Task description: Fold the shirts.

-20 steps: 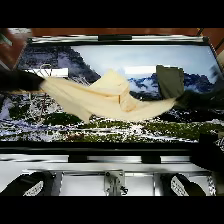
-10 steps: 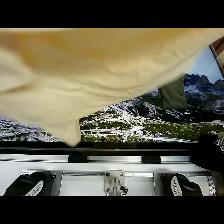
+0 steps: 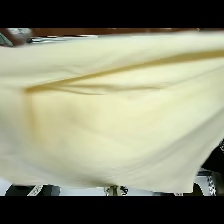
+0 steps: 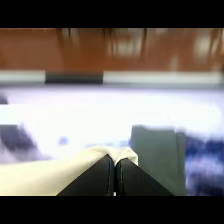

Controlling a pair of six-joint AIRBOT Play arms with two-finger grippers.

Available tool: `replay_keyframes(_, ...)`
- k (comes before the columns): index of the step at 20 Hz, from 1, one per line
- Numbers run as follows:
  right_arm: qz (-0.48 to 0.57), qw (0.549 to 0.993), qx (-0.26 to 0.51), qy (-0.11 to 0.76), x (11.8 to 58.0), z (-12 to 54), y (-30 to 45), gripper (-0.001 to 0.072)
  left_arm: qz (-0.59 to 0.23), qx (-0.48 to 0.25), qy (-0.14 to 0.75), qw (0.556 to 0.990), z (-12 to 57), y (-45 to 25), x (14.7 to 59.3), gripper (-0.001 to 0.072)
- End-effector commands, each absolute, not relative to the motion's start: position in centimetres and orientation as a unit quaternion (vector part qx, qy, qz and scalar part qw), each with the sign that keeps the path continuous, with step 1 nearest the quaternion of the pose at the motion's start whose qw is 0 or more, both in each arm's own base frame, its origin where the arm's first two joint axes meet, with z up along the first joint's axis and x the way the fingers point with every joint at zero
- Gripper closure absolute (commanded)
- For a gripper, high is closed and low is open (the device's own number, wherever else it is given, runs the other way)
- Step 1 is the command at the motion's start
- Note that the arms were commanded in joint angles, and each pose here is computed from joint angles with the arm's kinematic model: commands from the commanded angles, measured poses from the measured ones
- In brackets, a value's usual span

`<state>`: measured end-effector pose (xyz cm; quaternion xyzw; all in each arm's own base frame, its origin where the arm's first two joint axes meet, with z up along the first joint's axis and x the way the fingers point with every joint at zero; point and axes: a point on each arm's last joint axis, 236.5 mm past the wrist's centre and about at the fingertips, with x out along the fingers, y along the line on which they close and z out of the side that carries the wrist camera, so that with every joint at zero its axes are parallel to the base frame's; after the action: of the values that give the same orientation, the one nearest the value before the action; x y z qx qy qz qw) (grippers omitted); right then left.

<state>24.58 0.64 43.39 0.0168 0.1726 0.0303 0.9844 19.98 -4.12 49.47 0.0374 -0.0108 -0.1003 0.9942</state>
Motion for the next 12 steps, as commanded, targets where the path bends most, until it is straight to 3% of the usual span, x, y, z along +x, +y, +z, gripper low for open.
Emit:
replay_keyframes(1,0.048,0.914,0.073,0.396,28.1,31.1,-1.1,0.0646,-0.087,0.062,0.16,0.981,37.7,-4.2,25.5,0.068)
replay_keyframes(3,0.062,0.877,0.139,0.456,31.8,24.7,-1.3,0.0646,-0.081,0.042,0.252,0.964,29.5,-5.0,29.7,0.068)
replay_keyframes(6,0.084,0.85,0.222,0.47,38.4,17.2,-0.7,0.0646,-0.07,0.004,0.295,0.953,22.4,-6.4,36.7,0.0681)
replay_keyframes(9,0.092,0.857,0.221,0.457,45.3,12.5,1.7,0.0646,-0.07,0.008,0.329,0.942,17.2,-7.7,43.7,0.068)
replay_keyframes(12,0.077,0.899,0.21,0.375,52.6,10.8,3.5,0.0646,-0.064,0.012,0.383,0.921,11.5,-8.4,48.2,0.068)
